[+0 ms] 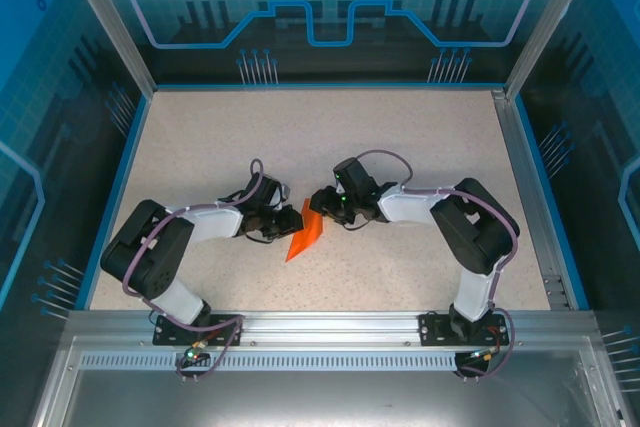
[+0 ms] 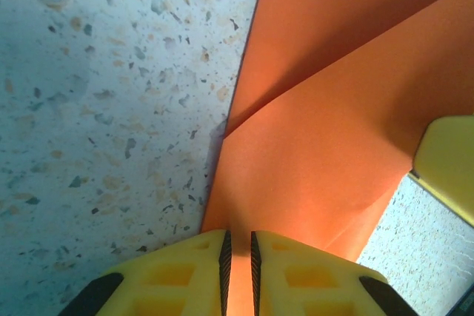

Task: Fold a paper plane with a square sheet of paper (pick it up from the middle)
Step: Turn over the paper at the center of the table.

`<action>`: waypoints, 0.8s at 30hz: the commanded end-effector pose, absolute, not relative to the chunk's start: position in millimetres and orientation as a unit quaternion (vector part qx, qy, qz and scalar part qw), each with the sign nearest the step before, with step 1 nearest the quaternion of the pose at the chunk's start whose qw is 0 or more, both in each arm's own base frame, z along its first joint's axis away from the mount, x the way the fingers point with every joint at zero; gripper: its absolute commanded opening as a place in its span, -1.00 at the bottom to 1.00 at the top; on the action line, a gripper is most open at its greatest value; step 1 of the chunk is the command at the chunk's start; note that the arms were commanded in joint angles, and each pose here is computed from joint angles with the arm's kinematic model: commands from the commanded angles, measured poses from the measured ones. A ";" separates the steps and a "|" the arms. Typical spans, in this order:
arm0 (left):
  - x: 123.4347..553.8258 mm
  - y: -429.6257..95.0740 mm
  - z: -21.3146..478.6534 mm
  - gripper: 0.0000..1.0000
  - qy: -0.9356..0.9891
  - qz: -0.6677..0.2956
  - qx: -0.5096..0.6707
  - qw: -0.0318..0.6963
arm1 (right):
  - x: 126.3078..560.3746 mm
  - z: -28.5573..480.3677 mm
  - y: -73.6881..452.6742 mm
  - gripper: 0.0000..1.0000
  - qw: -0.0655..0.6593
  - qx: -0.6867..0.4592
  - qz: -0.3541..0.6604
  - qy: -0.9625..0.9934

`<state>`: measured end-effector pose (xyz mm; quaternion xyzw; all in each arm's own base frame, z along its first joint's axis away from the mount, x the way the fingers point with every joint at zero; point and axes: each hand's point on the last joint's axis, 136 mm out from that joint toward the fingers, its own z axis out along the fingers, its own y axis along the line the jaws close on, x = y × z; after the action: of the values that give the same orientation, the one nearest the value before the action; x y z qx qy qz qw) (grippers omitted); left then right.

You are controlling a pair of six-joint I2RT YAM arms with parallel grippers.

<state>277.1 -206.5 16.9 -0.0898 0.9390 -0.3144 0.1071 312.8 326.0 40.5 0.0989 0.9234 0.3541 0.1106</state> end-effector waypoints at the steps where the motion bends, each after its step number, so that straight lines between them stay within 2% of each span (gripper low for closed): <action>1: 268.2 -199.7 10.5 -0.63 0.942 -0.307 -0.105 0.089 | 321.7 29.3 327.1 -0.10 0.098 0.072 0.356 0.926; 6: 268.9 -199.5 8.4 -0.64 0.941 -0.307 -0.109 0.088 | 318.7 27.8 349.2 -0.07 0.078 0.043 0.398 0.913; 9: 269.9 -197.6 8.2 -0.63 0.942 -0.304 -0.113 0.091 | 312.7 28.5 356.9 0.01 0.075 0.023 0.400 0.913; 24: 269.9 -180.9 14.9 -0.63 0.933 -0.306 -0.148 0.116 | 283.0 53.2 361.7 0.16 0.071 -0.012 0.453 0.889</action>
<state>271.5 -192.1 16.0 -0.1275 0.9336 -0.3160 0.1108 300.1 352.6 38.2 0.0114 0.8999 0.4279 0.0832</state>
